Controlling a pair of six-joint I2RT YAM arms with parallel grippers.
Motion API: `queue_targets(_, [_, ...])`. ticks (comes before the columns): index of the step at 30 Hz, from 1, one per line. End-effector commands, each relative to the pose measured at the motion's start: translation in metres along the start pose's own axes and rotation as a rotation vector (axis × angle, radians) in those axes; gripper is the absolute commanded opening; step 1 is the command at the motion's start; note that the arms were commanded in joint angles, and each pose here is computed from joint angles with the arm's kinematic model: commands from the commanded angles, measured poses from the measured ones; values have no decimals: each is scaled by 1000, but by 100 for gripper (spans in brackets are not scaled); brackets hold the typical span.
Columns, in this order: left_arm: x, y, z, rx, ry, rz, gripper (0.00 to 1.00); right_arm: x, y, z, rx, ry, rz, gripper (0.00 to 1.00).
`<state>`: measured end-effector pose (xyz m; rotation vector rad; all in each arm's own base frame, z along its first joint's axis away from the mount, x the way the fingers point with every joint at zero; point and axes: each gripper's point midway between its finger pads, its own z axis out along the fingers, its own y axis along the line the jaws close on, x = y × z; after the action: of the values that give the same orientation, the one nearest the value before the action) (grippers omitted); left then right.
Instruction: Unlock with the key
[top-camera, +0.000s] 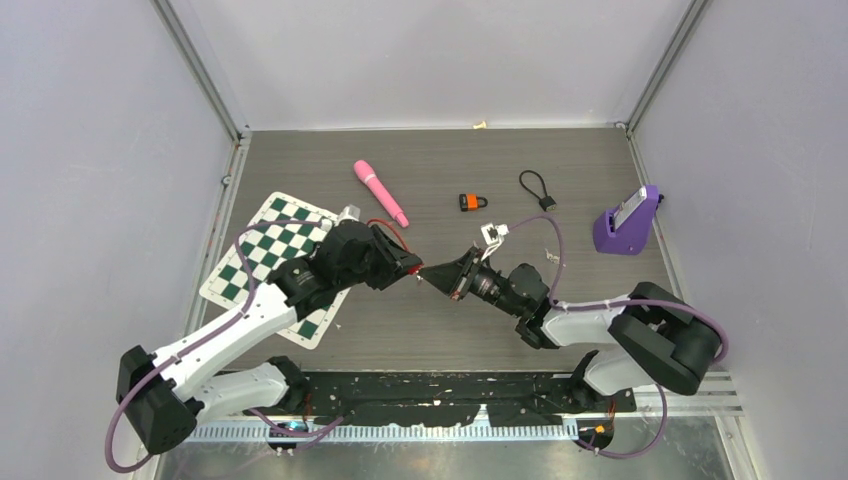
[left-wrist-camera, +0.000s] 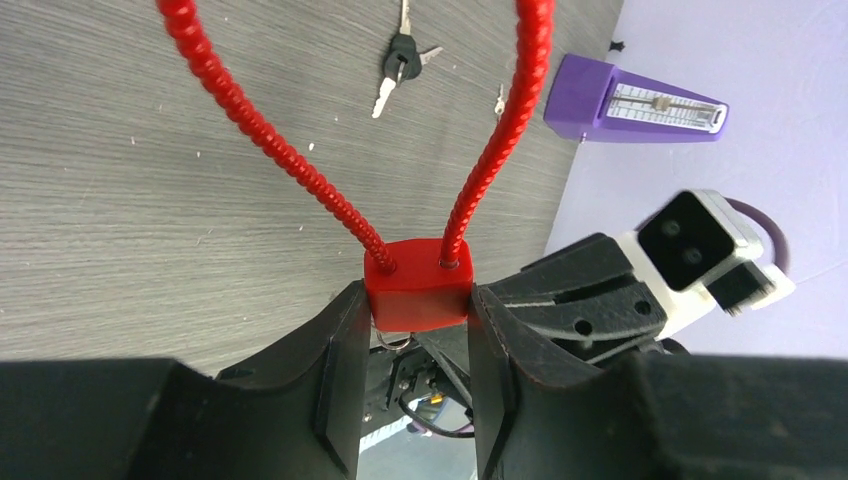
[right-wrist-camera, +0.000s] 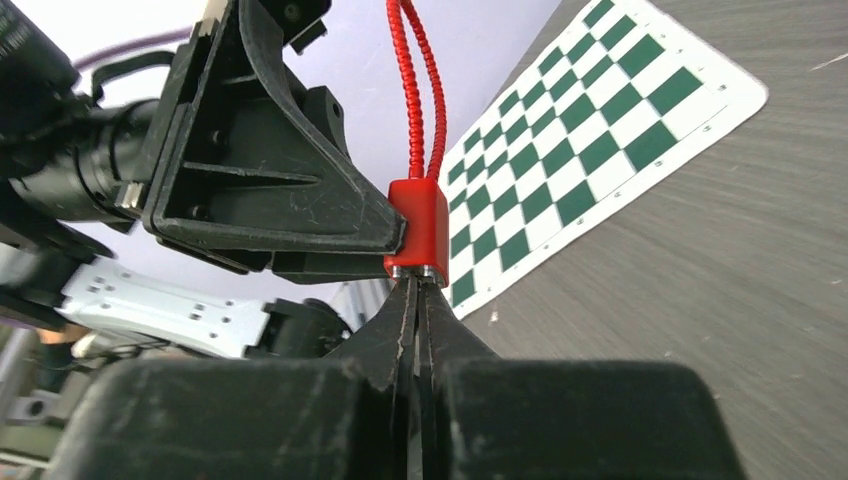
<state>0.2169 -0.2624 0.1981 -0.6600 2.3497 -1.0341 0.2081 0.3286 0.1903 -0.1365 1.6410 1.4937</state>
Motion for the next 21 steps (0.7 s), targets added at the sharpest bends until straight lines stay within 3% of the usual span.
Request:
queue_targets(1, [2, -44, -21, 234, 13, -5, 0, -26, 30, 7, -126, -98, 164, 5])
queue_targets(10, [-4, -63, -49, 469, -16, -24, 0, -32, 36, 12, -214, -108, 398, 5])
queue_targets(21, [-13, -91, -92, 802, -84, -16, 0, -25, 23, 19, -165, -70, 651, 5])
